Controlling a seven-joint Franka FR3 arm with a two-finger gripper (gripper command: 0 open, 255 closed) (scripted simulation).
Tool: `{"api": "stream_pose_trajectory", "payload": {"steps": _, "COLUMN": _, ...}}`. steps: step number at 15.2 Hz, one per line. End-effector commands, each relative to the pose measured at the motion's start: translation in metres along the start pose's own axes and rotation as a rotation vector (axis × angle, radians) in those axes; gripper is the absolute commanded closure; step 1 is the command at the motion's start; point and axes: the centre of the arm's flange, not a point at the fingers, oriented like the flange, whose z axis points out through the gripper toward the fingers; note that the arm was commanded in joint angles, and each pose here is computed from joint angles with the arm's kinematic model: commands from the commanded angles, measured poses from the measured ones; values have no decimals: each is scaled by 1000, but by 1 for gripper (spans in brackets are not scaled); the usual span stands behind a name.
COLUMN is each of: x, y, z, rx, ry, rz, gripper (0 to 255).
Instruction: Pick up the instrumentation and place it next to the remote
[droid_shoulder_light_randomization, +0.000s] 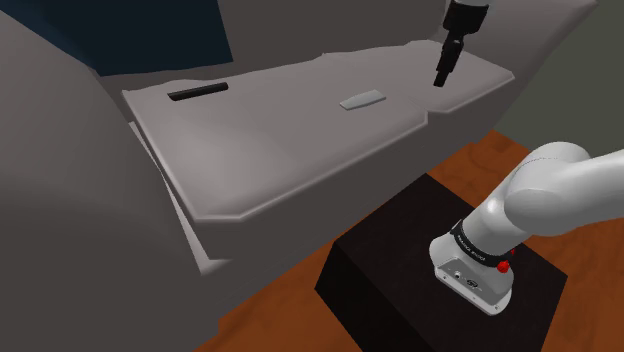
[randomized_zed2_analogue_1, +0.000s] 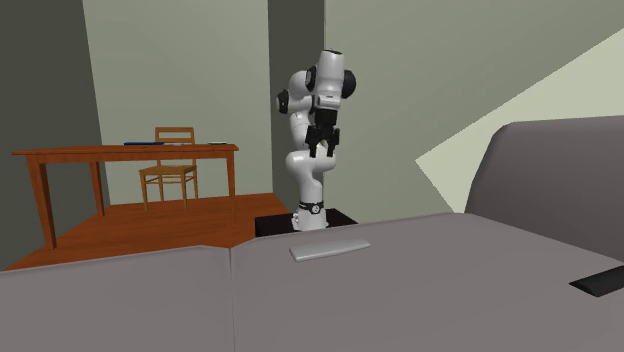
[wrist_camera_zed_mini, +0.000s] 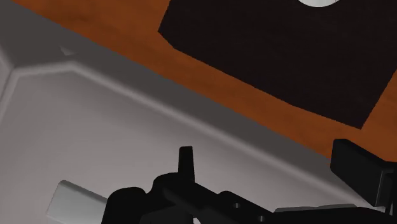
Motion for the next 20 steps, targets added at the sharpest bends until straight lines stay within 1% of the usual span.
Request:
{"api": "stream_pose_trajectory", "payload": {"steps": 1, "x": 9, "y": 22, "z": 16, "rx": -5, "ry": 10, "rz": -95, "gripper": 0}}
{"api": "stream_pose_trajectory", "payload": {"steps": 5, "x": 28, "y": 60, "z": 44, "rx": -10, "ry": 29, "rz": -272, "gripper": 0}}
{"api": "stream_pose_trajectory", "payload": {"steps": 10, "x": 61, "y": 103, "z": 79, "rx": -16, "ry": 53, "rz": -493, "gripper": 0}}
{"api": "stream_pose_trajectory", "payload": {"steps": 15, "x": 103, "y": 138, "z": 112, "rx": -22, "ry": 76, "rz": -714, "gripper": 0}}
{"api": "stream_pose_trajectory", "payload": {"steps": 20, "x": 153, "y": 163, "z": 144, "rx": -29, "ry": 100, "rz": -935, "gripper": 0}}
